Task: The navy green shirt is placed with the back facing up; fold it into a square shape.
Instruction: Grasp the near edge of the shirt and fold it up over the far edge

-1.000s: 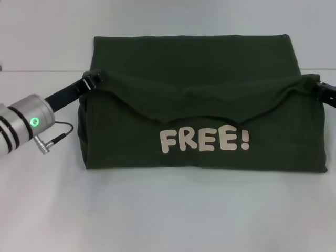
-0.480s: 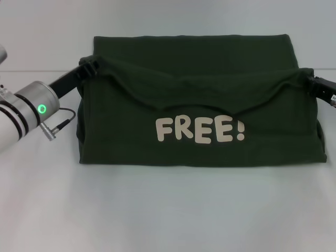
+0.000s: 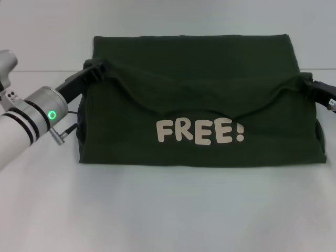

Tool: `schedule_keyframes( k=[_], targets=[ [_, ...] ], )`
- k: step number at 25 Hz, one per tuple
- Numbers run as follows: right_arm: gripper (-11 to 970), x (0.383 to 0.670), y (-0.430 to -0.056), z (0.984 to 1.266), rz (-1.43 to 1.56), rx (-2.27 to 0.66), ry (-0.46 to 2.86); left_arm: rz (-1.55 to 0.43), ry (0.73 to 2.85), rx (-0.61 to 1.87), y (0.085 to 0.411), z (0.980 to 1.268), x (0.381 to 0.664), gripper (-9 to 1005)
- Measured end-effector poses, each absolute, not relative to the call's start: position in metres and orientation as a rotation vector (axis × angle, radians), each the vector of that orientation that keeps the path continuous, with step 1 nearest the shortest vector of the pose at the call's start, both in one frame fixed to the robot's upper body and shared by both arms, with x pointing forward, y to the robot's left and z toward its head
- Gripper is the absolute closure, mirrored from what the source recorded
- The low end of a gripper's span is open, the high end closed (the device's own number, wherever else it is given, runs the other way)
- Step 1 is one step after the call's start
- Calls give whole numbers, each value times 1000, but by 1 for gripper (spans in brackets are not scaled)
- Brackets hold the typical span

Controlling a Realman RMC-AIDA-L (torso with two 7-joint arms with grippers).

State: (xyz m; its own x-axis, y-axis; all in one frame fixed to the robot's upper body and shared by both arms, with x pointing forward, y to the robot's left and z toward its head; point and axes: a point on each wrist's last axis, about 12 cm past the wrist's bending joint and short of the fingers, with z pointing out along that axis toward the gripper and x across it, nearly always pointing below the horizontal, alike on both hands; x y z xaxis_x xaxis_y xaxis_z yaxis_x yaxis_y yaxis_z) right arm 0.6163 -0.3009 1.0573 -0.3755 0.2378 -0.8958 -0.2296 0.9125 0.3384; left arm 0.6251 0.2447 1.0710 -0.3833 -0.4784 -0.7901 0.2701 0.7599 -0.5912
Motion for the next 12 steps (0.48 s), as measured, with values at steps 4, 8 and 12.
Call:
schedule_keyframes(
  k=[4, 8, 12],
  targets=[
    [809, 615, -299, 1055, 493, 9, 1892, -796, 1812, -128, 237, 1065, 622, 908],
    [748, 614, -297, 1054, 502, 13, 1889, -786, 1830, -141, 235, 1062, 622, 756],
    [554, 609, -301, 1052, 523, 19, 1883, -800, 1848, -185, 240, 1058, 619, 601]
  ],
)
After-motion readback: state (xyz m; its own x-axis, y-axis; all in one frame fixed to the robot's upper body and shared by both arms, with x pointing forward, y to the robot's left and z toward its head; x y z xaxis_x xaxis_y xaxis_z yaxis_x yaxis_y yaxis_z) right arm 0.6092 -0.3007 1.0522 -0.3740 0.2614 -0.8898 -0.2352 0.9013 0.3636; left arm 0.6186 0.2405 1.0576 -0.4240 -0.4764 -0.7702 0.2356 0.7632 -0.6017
